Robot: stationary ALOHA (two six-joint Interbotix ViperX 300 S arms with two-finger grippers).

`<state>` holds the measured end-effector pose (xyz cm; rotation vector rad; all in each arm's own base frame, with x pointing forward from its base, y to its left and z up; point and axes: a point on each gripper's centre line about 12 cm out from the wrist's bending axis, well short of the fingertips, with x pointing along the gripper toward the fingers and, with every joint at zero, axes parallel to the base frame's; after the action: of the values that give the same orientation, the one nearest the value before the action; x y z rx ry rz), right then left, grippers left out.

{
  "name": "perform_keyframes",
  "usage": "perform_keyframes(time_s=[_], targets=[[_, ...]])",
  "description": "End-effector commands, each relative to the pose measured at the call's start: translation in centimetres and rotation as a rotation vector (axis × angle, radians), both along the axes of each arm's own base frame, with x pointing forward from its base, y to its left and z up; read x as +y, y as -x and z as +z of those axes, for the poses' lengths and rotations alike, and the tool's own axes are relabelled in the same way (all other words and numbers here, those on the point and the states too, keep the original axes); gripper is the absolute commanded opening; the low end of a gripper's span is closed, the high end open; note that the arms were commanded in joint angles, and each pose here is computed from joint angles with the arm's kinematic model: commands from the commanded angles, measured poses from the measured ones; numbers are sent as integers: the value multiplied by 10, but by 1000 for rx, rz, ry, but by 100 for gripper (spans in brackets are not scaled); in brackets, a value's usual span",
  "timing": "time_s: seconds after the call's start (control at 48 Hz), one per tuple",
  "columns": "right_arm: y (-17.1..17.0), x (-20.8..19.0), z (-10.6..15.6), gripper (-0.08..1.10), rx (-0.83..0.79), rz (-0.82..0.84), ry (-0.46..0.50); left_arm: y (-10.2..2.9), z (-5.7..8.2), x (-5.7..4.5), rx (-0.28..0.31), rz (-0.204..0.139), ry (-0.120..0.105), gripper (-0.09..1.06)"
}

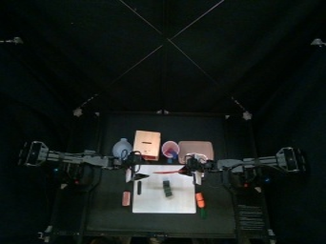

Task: Place sushi on board then cut the sushi with the knife then place the pieces on the plate
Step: Grasp knife edge with left hand

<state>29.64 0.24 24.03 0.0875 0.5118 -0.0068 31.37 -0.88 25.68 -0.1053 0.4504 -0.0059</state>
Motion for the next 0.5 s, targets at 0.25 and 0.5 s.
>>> perform_keyframes(time_s=[0.25,0.5], targets=[[-9,0,6,38,-29,-3,3,-30,-10,0,123,-13,-20,98],[-11,0,5,38,-35,-4,2,-48,-34,0,188,-32,-62,98]])
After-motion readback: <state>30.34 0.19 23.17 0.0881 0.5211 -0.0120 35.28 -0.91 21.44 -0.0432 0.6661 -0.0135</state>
